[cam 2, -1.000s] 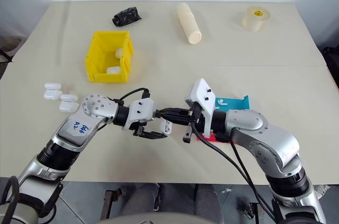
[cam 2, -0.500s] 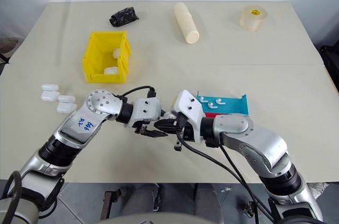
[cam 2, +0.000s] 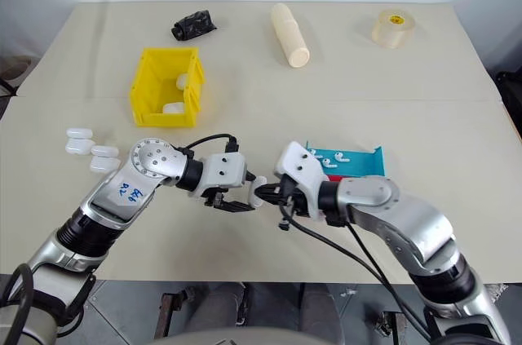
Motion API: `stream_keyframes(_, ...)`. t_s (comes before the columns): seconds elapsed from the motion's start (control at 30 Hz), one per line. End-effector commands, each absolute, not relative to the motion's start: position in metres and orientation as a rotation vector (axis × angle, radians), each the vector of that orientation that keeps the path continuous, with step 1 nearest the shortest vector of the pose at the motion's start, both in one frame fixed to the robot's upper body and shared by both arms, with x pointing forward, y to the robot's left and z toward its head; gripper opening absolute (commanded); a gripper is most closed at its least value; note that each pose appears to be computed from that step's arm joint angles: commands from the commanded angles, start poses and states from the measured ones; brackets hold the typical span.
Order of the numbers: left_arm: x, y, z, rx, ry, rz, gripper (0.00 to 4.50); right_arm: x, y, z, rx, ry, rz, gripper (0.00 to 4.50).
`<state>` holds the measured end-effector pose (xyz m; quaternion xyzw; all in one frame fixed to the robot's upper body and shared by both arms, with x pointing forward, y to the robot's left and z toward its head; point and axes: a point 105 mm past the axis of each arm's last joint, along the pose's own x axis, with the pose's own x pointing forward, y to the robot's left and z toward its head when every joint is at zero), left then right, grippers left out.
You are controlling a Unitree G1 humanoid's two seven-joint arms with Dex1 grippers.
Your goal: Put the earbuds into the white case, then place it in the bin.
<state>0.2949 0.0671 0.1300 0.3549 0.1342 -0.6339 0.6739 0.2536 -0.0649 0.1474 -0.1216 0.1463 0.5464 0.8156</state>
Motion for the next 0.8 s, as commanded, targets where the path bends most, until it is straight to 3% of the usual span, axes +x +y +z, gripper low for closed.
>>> stream_keyframes(0.03,0.291,0.065,0.141,0.799,0.238,-1.428,2.71,0.249,-0.072,0.157,-0.258,0.278,1.183,0.02)
stream_keyframes(0.13,0.292,0.066,0.143,0.765,0.219,-1.413,2.71,0.250,-0.078,0.160,-0.221,0.258,1.172,0.02)
stream_keyframes(0.33,0.297,0.073,0.159,0.582,0.081,-1.294,2.71,0.249,-0.103,0.186,-0.105,-0.009,1.156,0.02)
stream_keyframes(0.37,0.298,0.076,0.166,0.524,0.022,-1.260,2.71,0.244,-0.111,0.186,-0.087,-0.037,1.165,0.18)
stream_keyframes(0.47,0.296,0.083,0.177,0.409,-0.067,-1.196,2.71,0.241,-0.129,0.186,-0.086,-0.108,1.119,0.82)
stream_keyframes(0.63,0.311,0.120,0.205,0.253,-0.251,-0.838,2.71,0.239,-0.144,0.184,-0.097,-0.180,1.055,2.47)
stream_keyframes(0.8,0.329,0.150,0.214,0.192,-0.289,-0.572,2.71,0.244,-0.154,0.189,-0.120,-0.247,0.980,4.20)
